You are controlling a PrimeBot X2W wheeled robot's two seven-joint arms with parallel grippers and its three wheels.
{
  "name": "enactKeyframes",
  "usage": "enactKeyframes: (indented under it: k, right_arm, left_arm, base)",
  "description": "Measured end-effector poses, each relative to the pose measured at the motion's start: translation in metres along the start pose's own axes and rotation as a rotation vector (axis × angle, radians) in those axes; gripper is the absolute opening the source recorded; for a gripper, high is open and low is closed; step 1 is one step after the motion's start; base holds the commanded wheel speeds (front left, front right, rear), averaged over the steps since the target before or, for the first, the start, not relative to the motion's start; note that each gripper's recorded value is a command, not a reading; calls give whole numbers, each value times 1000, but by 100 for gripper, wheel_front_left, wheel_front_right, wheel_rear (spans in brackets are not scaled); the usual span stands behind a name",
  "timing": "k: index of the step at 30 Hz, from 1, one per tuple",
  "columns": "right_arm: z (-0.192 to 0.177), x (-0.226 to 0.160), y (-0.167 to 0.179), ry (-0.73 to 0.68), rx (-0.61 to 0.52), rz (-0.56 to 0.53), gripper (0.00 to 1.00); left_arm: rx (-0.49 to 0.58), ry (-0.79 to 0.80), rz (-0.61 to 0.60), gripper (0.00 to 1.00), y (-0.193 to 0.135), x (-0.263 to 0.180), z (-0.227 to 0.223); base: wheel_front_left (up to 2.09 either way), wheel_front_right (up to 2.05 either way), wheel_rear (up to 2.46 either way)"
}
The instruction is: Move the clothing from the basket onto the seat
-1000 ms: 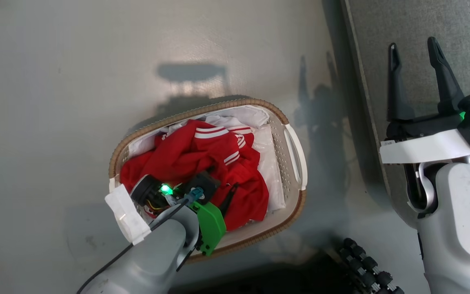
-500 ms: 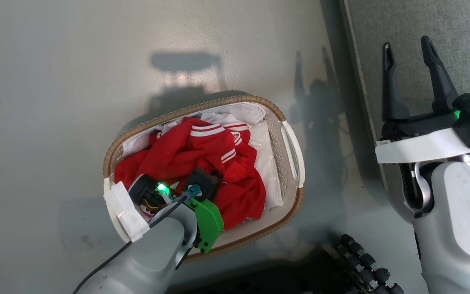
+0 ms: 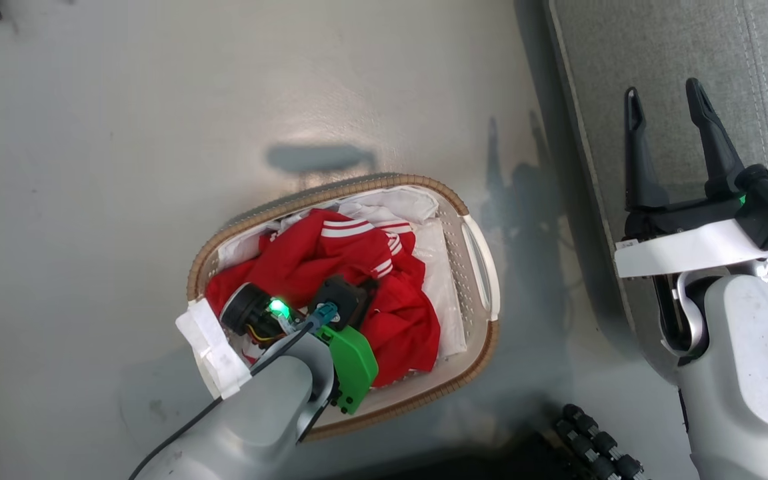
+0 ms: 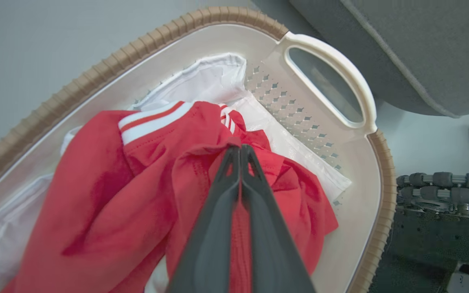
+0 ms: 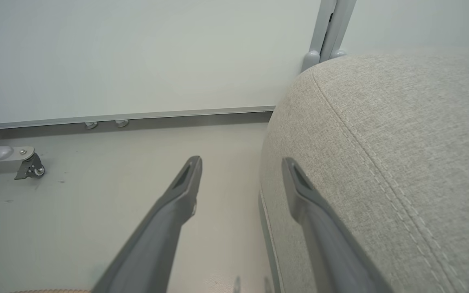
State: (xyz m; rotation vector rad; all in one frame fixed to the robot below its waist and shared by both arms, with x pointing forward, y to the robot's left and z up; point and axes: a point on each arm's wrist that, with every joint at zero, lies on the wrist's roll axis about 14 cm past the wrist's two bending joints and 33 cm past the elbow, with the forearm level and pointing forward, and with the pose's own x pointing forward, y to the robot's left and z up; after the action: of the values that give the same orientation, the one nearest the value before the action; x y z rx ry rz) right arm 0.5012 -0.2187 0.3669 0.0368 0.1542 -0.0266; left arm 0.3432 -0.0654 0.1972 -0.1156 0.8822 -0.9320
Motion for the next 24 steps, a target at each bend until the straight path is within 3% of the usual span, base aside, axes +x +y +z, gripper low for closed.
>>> enactKeyframes:
  k: [24]
  right_arm:
    - [60,-33,11,-107,-8,14,100]
  left_arm:
    - [52,-287,44,0,-36,-70,79]
  base:
    - [0,0,0]
